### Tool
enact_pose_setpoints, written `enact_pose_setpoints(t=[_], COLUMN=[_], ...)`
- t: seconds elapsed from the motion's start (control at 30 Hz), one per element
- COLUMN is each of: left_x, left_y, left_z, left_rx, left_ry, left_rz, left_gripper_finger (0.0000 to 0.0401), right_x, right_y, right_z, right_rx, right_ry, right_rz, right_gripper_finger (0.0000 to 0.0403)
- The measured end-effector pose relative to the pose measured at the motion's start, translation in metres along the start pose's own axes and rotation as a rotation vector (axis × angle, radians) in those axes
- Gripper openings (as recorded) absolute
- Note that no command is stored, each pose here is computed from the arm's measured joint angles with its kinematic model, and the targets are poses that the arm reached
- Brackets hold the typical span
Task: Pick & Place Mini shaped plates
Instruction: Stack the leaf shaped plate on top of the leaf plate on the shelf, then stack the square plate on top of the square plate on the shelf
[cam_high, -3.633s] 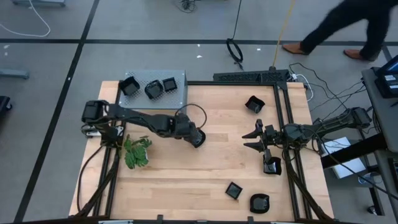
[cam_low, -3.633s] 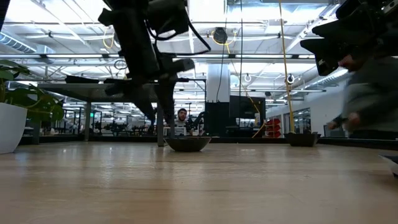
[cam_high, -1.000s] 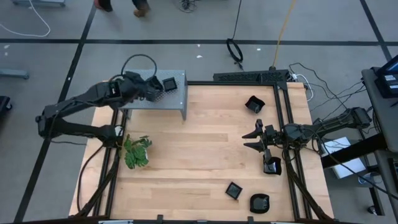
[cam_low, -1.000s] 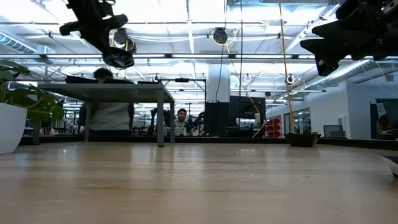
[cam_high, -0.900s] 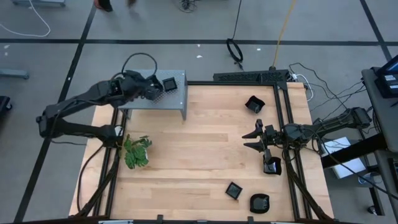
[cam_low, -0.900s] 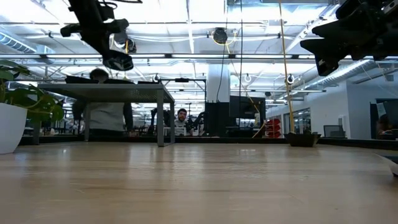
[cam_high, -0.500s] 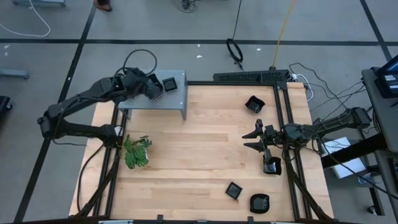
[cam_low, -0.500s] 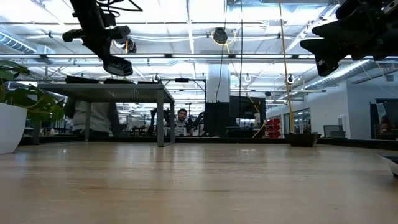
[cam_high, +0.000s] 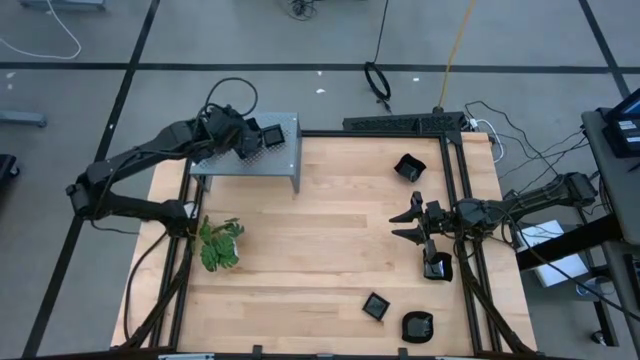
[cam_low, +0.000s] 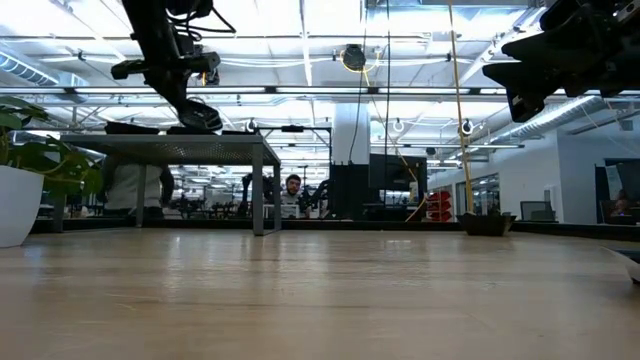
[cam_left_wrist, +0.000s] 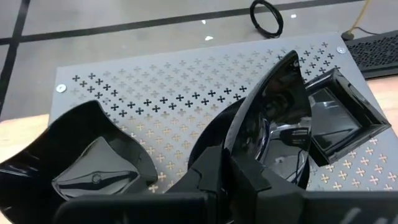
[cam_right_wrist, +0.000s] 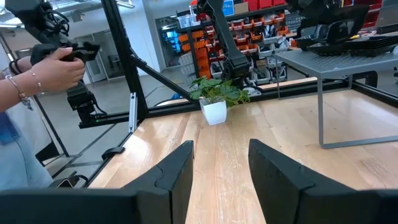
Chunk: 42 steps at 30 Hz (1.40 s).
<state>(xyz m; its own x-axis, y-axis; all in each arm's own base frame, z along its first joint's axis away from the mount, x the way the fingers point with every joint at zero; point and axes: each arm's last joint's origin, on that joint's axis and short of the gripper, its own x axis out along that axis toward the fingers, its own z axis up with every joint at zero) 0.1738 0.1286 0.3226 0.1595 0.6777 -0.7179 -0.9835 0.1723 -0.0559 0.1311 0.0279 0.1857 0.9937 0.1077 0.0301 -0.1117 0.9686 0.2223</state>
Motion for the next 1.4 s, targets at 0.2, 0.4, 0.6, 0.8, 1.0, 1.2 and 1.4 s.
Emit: enact_pose_setpoints(t=[0.2, 0.4, 0.6, 0.8, 1.0, 1.2, 1.4], left_x=[0.0, 0.0, -0.002, -0.013, -0.029, -0.04, -0.052], left_y=[0.0, 0.002, 0.002, 0.004, 0.007, -0.003, -0.021], left_z=[0.0, -0.001, 0.001, 0.008, 0.009, 0.005, 0.002], left_rx=[-0.022, -0.027, -0.021, 0.019, 0.073, 0.152, 0.255], left_ry=[0.006, 0.013, -0.006, -0.088, -0.154, -0.149, -0.148], left_rz=[0.0, 0.02, -0.006, -0.072, -0.13, -0.291, -0.562], left_gripper_finger=[0.0017, 0.0036, 0.0129, 0.0198, 0.0209, 0.0189, 0.017], right_x=[0.0, 0.0, 0.0, 0.0, 0.0, 0.0, 0.0], right_y=[0.0, 0.0, 0.0, 0.0, 0.0, 0.0, 0.0], right_z=[0.0, 0.0, 0.0, 0.0, 0.0, 0.0, 0.0], right_rx=[0.0, 0.0, 0.0, 0.0, 0.0, 0.0, 0.0], right_ry=[0.0, 0.001, 0.001, 0.0, 0.0, 0.001, 0.0], right_rz=[0.001, 0.0, 0.0, 0.0, 0.0, 0.0, 0.0], right_gripper_finger=[0.0141, 0.0141, 0.0141, 0.0141, 0.0141, 0.0141, 0.0141])
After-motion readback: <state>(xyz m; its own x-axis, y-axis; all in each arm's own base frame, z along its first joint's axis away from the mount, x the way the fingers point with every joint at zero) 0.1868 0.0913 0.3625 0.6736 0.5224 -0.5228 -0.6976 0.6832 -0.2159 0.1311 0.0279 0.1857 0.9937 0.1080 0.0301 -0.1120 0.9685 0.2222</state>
